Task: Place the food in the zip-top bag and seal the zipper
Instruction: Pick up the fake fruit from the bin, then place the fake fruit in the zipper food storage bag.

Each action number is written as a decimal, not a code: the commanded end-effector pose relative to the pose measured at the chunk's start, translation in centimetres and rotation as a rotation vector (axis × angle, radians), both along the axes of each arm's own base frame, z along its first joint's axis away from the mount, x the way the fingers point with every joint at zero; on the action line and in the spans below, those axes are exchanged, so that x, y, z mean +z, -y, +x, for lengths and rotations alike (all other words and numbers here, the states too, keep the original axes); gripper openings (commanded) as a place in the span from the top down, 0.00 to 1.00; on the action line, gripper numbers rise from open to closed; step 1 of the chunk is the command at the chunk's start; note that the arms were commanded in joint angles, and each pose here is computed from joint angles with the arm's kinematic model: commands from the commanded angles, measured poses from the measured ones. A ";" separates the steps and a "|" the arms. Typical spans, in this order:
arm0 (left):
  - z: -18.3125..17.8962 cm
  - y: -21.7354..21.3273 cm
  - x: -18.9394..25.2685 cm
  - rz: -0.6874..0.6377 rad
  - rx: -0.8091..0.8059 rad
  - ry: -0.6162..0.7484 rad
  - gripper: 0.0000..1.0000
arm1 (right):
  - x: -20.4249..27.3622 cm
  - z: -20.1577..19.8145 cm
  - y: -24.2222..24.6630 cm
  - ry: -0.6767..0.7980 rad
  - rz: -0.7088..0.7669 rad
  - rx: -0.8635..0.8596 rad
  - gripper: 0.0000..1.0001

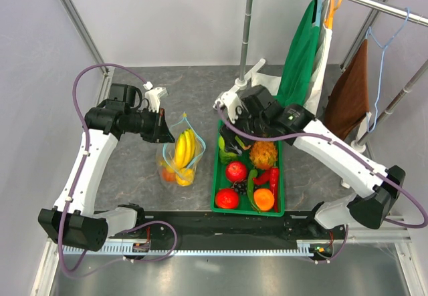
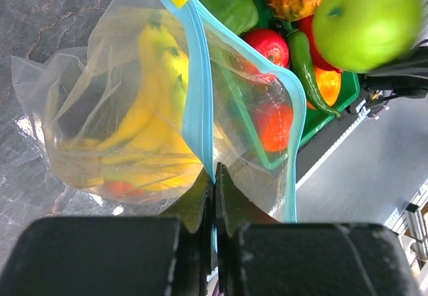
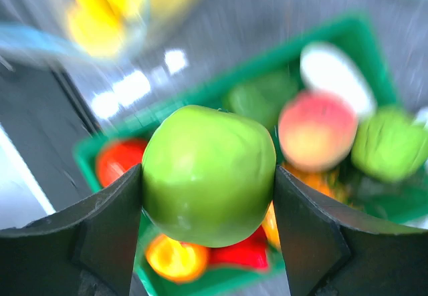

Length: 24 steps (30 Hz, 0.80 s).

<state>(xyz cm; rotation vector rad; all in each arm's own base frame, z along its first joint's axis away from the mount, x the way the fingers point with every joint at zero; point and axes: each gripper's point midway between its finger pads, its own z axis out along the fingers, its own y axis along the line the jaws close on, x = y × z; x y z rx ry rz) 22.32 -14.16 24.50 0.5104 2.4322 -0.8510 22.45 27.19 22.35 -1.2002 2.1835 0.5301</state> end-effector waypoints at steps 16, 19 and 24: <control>-0.3 1.2 1.0 -0.086 -0.034 -0.006 0.98 | 8.2 -0.5 -14.3 -0.027 0.486 0.132 0.50; -0.2 1.4 1.1 -0.095 -0.037 -0.008 0.98 | 6.5 -1.3 -15.3 -0.041 0.457 0.159 0.50; -0.3 1.5 1.1 -0.107 -0.047 -0.014 0.98 | 4.4 -3.8 -15.9 -0.032 0.389 0.247 0.45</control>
